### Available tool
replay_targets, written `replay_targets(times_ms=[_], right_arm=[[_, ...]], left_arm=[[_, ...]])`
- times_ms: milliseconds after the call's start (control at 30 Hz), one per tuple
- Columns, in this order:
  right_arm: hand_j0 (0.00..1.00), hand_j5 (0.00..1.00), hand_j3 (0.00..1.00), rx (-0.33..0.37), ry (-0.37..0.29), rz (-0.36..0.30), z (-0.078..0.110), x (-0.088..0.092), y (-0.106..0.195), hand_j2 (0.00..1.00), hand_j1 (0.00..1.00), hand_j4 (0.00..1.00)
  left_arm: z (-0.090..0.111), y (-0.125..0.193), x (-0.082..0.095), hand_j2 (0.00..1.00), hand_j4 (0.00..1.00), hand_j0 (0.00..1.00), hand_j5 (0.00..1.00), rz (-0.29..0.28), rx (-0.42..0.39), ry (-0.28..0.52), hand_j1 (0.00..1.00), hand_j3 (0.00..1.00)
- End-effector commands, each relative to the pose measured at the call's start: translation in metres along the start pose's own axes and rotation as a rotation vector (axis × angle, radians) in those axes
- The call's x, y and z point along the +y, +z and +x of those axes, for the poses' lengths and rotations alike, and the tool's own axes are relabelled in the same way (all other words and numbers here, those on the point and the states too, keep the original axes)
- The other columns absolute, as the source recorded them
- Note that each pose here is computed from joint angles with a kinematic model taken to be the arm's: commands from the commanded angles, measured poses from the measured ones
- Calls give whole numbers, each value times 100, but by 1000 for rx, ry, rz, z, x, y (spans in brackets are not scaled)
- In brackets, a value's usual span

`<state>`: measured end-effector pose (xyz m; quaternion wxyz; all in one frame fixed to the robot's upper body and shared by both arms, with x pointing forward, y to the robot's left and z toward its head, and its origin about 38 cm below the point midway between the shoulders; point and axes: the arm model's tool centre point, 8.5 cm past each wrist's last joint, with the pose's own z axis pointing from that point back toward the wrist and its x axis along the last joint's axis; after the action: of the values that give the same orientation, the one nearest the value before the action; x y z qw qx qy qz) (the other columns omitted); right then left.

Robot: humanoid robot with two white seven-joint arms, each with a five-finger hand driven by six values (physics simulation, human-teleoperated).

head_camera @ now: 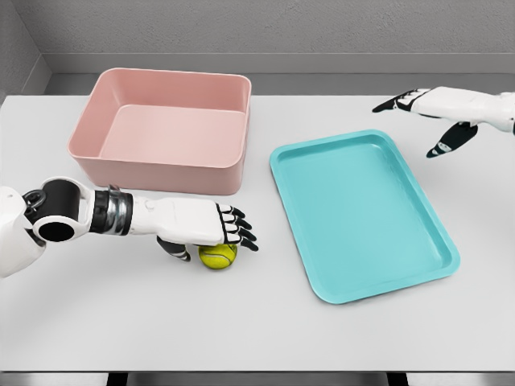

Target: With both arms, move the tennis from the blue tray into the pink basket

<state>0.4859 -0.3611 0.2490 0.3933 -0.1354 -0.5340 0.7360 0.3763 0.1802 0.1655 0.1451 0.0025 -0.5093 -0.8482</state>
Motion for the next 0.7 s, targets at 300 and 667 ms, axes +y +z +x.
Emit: replay_targets(times_ms=[300, 667], right_arm=[[100, 100, 100, 0, -7, -3, 0, 0, 0, 100, 100, 100], [100, 100, 100, 7, -8, 0, -2, 1, 2, 100, 100, 100]], left_arm=[[4, -1, 1, 100, 100, 100, 100, 12, -12, 6, 100, 100], [4, -1, -2, 100, 100, 100, 100, 11, -12, 14, 100, 100]])
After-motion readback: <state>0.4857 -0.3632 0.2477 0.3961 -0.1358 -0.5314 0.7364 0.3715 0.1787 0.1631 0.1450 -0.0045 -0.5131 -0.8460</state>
